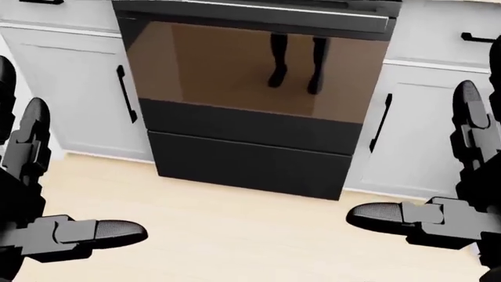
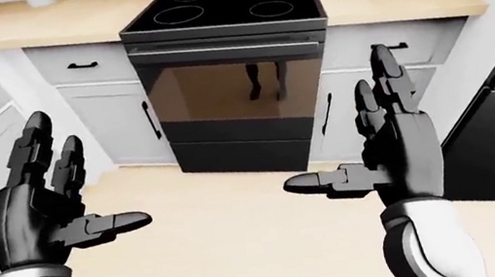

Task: Navigate to the stove.

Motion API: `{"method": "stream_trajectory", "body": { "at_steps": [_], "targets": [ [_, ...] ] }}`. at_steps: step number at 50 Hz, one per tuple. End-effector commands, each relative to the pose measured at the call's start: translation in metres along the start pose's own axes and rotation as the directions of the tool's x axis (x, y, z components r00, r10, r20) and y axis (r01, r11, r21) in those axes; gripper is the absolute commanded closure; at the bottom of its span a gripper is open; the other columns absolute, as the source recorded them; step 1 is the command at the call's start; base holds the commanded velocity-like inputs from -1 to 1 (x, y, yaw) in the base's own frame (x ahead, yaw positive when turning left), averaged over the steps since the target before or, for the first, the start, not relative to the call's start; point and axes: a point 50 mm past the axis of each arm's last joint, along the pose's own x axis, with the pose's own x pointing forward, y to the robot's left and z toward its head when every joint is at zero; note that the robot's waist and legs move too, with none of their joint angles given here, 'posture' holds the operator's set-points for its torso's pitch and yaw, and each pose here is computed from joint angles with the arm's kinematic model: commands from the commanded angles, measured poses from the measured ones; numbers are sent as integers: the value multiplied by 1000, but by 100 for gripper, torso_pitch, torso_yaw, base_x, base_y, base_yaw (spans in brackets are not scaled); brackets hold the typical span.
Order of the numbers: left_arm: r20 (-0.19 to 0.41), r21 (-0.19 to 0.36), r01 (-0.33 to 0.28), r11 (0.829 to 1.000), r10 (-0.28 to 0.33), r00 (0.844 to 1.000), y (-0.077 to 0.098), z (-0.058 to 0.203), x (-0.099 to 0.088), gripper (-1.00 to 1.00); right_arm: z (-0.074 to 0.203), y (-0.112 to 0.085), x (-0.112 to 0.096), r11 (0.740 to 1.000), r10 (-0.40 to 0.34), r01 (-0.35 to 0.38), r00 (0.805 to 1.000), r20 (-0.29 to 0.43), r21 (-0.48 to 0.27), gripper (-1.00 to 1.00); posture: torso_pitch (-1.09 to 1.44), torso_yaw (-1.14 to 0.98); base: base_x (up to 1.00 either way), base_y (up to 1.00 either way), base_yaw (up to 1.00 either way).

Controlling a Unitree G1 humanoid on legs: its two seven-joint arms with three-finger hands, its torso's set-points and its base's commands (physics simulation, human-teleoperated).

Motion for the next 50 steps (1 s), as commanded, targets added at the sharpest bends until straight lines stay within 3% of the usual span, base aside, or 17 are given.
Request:
{"method": "stream_trajectory", "body": {
  "at_steps": [1, 21, 29, 30, 32, 35, 40, 43, 50],
  "targets": [
    [81, 2, 13, 1000, -13, 997, -2, 13, -1, -100, 11, 1, -2, 1000, 5, -5, 998, 67, -4, -100, 0, 0, 0, 0, 0],
    [78, 2, 13, 1000, -13, 997, -2, 12, -2, -100, 11, -1, 0, 1000, -17, 18, 997, 75, -8, -100, 0, 0, 0, 62, 0],
    [78, 3, 14, 1000, -14, 997, -2, 11, -2, -100, 6, 1, 1, 999, -18, 20, 999, 51, -33, -100, 0, 0, 0, 1, 0],
    [78, 2, 14, 1000, -14, 997, -2, 11, -2, -100, 6, 2, 3, 1000, -18, 18, 999, 47, -6, -100, 0, 0, 0, 0, 0],
    [77, 2, 14, 1000, -14, 997, -2, 11, -2, -100, 8, 3, 0, 1000, 2, -1, 998, 70, -18, -100, 0, 0, 0, 0, 0],
    [69, -2, 19, 1000, -19, 997, -3, 10, -2, -100, -1, -3, 2, 999, -34, 34, 999, 14, -17, -100, 0, 0, 0, 0, -23],
    [69, 0, 19, 1000, -19, 997, -3, 9, -2, -100, 1, -1, 1, 1000, -24, 24, 999, 26, -4, -100, 0, 0, 0, 0, -100],
    [70, -1, 19, 1000, -19, 997, -3, 10, -1, -100, -1, -4, 4, 998, -53, 53, 998, 19, -20, -100, 0, 0, 0, 0, -80],
    [68, 1, 22, 1000, -22, 997, -4, 10, -1, -100, 0, 2, 3, 1000, -13, 13, 1000, 14, -23, -100, 0, 0, 0, 0, 0]
  ]
}}
